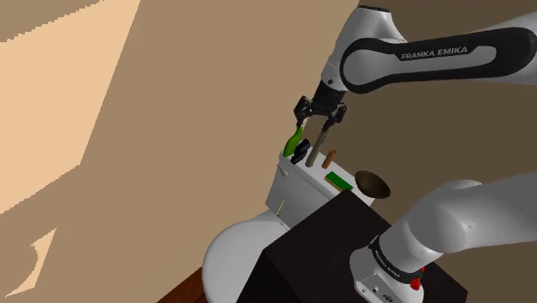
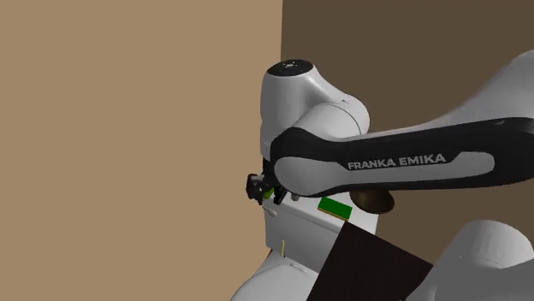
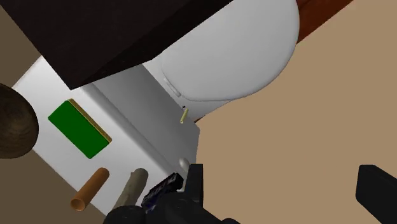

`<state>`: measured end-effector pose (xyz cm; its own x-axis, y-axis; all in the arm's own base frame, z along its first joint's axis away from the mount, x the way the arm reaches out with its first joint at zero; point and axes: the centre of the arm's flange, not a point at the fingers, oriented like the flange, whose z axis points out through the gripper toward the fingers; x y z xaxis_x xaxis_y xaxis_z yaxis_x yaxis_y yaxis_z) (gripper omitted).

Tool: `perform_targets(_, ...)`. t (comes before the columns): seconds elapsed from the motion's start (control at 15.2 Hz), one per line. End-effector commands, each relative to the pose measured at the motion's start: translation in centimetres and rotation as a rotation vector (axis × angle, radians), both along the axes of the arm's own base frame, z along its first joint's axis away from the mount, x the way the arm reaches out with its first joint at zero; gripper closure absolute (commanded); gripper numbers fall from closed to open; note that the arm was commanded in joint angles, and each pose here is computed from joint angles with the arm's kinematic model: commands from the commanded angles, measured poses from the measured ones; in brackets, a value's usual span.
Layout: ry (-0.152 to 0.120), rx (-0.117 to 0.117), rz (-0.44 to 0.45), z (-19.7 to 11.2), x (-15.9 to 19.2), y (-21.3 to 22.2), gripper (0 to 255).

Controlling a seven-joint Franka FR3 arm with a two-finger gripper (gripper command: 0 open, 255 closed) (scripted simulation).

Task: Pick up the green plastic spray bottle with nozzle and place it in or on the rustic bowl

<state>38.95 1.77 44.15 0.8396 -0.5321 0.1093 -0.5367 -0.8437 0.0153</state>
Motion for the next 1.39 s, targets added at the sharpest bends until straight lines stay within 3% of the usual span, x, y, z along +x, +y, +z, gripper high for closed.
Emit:
perform_targets(0.0,-0.019,-0.021,-0.058,-1.8,1.5,-0.1,0)
perform_targets(0.66,-0.097,-0.132,-0.336,-11.2,9.0,-3.2,0)
perform_targets(1.32,-0.175,-0.242,-0.615,-19.6,16.0,-9.3,0)
